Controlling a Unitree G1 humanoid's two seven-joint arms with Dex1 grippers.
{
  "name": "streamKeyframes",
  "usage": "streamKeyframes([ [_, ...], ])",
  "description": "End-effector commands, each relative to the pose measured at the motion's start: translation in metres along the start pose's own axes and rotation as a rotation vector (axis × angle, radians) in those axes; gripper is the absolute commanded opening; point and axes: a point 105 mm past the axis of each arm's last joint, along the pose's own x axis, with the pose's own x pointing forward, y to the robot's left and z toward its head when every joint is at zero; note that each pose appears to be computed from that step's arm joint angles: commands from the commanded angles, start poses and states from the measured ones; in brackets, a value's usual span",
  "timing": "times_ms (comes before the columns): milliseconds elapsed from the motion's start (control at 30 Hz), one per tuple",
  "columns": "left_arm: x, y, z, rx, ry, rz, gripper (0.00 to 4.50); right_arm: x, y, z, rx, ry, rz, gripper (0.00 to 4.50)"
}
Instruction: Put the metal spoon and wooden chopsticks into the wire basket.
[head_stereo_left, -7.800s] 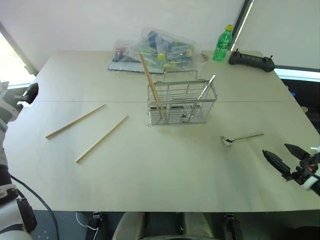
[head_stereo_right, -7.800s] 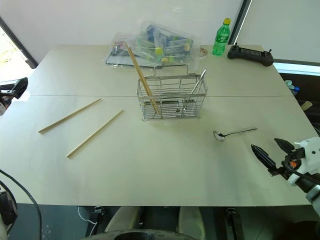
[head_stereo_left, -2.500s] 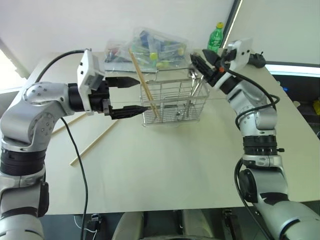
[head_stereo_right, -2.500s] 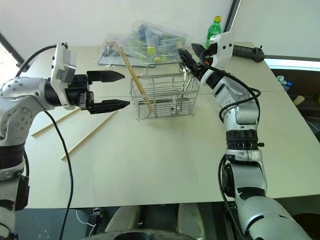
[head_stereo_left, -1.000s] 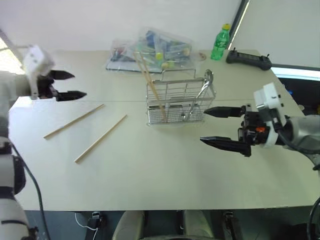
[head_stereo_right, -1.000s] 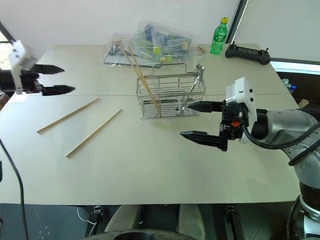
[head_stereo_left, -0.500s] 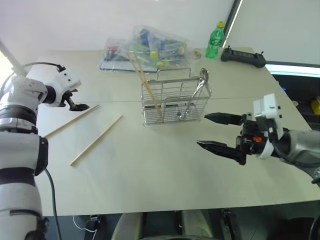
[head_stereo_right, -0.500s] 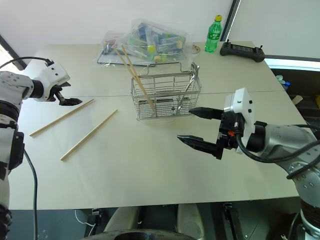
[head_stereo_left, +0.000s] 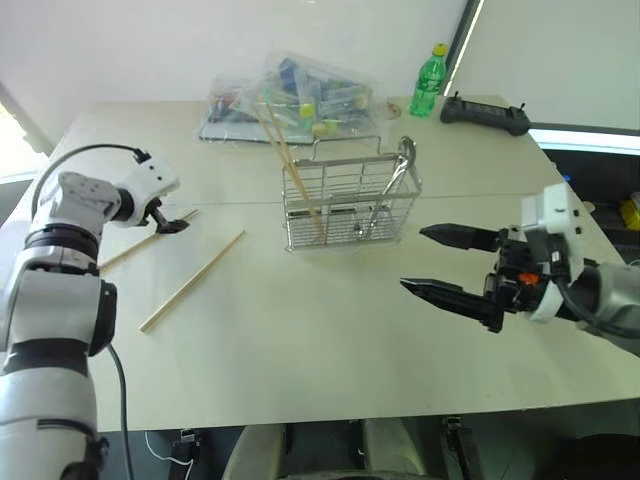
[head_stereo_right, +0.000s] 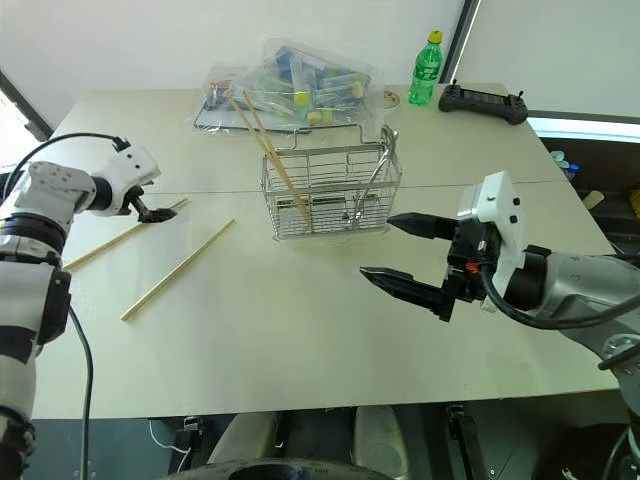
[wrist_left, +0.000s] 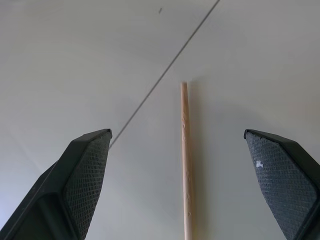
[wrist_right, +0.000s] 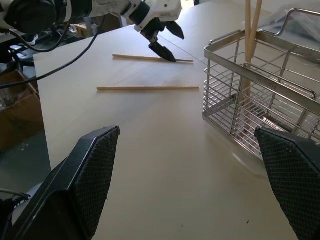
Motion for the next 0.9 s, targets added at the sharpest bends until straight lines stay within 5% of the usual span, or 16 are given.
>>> streamKeyframes([
  [33,-0.002,0.008,-0.005,-0.004,0.013,0.070,4.50,-0.005,0.001,0.015,-0.028,-0.028,-0.006,4.44],
  [867,0.017,-0.007,-0.014,-0.077,0.085,0.086,4.50,0.000,-0.015,0.024,-0.029,-0.039,-0.069,4.44],
  [900,0.018,-0.008,-0.013,-0.082,0.085,0.079,4.24,0.000,-0.015,0.024,-0.029,-0.041,-0.072,4.48],
])
